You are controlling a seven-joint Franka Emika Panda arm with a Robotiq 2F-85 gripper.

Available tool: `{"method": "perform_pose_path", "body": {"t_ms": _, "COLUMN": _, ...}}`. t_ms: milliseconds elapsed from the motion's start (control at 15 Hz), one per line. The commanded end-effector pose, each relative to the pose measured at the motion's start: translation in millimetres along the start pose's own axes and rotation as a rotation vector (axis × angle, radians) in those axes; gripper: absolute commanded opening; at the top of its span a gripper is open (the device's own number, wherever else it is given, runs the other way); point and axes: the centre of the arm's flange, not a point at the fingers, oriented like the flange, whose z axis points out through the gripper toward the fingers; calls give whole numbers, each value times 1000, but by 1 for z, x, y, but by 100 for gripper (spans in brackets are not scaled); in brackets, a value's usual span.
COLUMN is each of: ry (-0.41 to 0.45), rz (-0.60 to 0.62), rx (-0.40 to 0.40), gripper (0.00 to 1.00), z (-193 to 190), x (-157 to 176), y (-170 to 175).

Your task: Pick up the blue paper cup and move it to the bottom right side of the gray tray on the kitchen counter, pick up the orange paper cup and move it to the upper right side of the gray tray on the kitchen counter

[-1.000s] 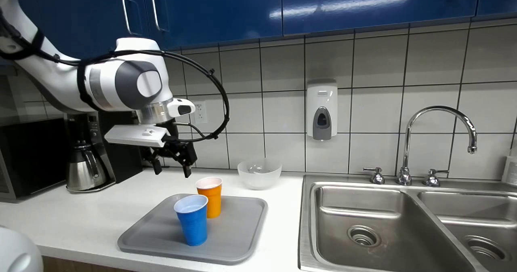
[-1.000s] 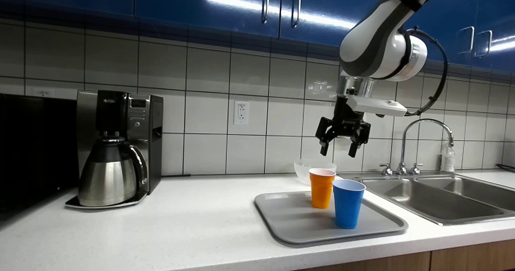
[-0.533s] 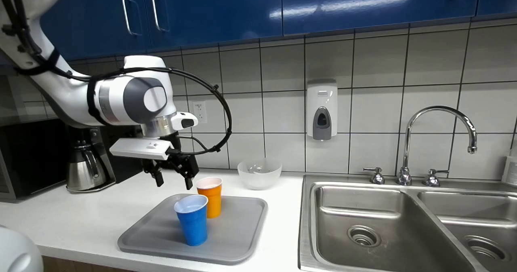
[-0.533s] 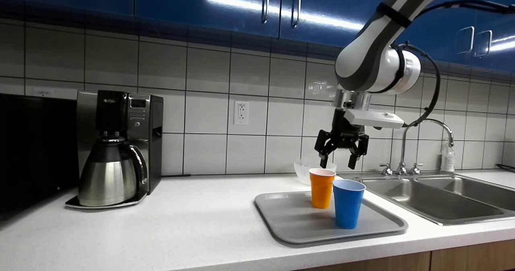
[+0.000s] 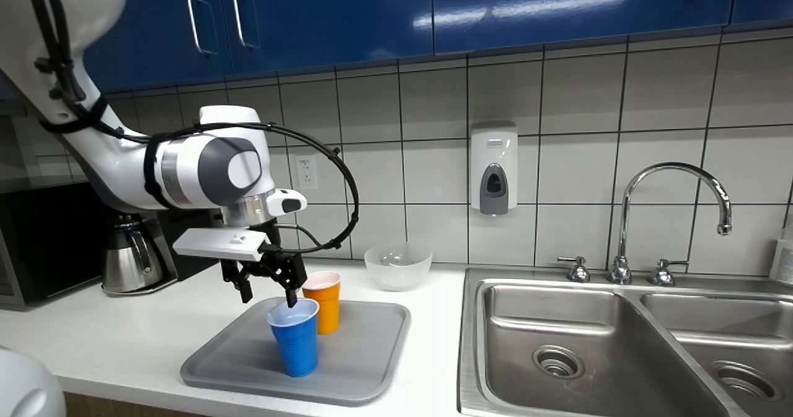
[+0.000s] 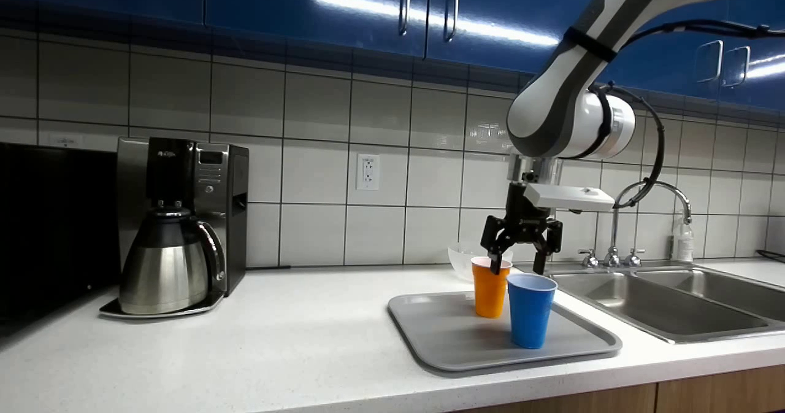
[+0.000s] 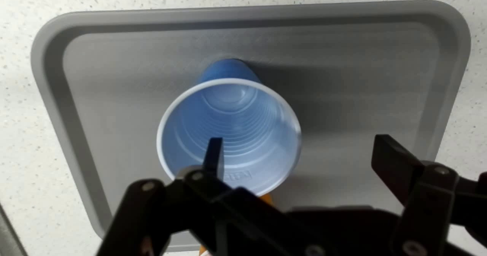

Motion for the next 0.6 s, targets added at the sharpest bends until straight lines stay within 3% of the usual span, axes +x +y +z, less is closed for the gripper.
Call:
{"method": "perform_pose_path", "body": {"t_ms": 0, "ry": 0, "rz": -8, "rx": -24, "gripper": 100, "z": 11, "x": 7, "y": 4}}
{"method": "perform_pose_path", "body": {"t_ms": 533, "ry": -41, "rz": -15, "rx": -30, "gripper": 100, "z": 32, "x": 5, "y": 4}}
